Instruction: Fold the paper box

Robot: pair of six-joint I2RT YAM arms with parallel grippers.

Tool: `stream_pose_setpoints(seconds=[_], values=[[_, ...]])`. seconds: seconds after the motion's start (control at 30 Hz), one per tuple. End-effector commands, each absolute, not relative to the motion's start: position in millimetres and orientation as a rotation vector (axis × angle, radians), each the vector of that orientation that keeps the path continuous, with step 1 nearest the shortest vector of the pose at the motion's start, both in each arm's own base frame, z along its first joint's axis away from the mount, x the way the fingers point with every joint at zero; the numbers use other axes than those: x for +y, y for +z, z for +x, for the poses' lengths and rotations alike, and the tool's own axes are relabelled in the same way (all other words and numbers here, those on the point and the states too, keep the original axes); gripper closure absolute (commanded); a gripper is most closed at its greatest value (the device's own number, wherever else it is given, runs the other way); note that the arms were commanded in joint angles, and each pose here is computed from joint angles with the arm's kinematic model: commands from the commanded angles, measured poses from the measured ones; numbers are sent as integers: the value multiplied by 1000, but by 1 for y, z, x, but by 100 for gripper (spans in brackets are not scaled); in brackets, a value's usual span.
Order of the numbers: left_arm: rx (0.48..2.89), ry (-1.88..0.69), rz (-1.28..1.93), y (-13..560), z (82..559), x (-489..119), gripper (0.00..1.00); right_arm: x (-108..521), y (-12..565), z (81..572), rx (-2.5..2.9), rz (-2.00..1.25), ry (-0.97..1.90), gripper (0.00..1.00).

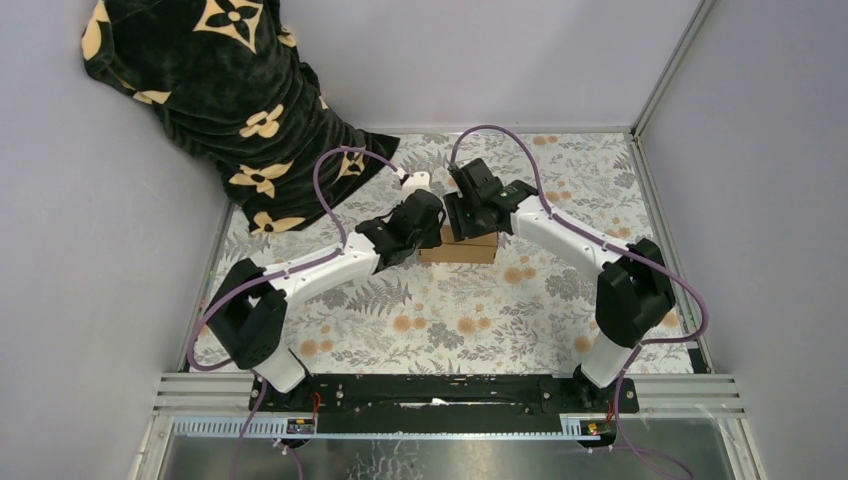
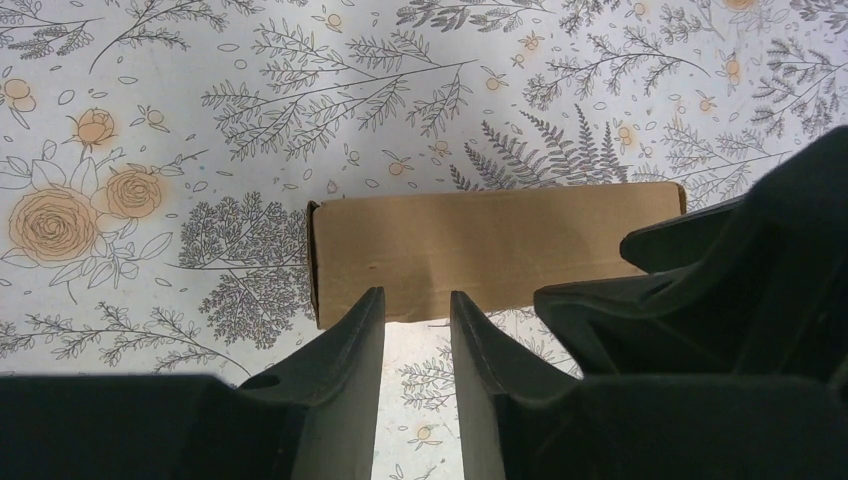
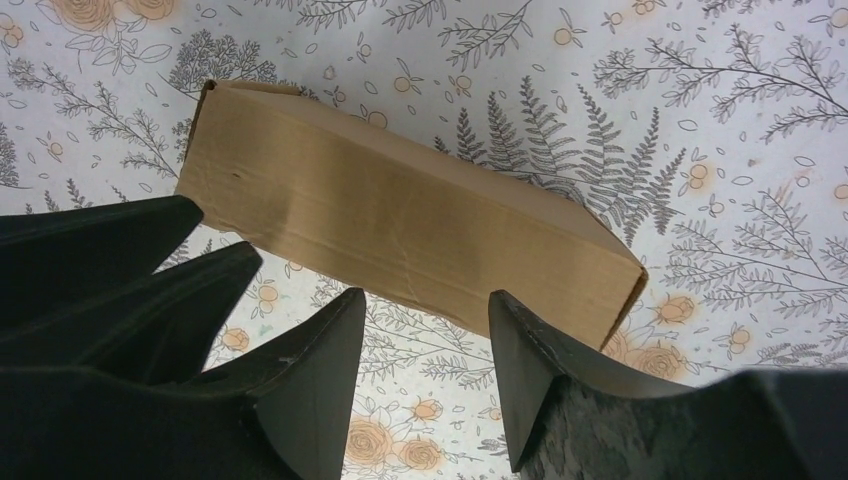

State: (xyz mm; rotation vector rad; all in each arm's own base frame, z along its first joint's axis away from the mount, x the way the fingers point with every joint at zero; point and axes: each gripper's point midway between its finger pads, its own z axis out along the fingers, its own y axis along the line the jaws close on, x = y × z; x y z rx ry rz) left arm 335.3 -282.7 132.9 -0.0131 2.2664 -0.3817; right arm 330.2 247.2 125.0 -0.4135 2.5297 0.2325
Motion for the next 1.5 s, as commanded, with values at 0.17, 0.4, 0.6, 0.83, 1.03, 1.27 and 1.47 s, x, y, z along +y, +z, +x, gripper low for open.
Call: stream_pose_setpoints(seconds=[0.17,0.4,0.6,0.83,1.03,1.27,1.47], values=[[2312,-340,10,97,340,-288,63,255,96,320,2598,-423,233,44],[2351,-339,8,83,331,-285,64,246,89,315,2617,-403,188,44],[2239,-342,3,150,344,-277,61,246,150,334,2473,-362,206,37],[2160,-338,-55,196,360,-247,54,218,187,342,2418,-267,216,30],[2240,-290,-137,159,366,-207,53,149,154,338,2504,-71,208,32],[2368,-273,-144,109,367,-205,42,123,107,332,2606,0,215,33],[2410,-326,-118,87,370,-219,48,137,81,336,2650,-2,302,39]])
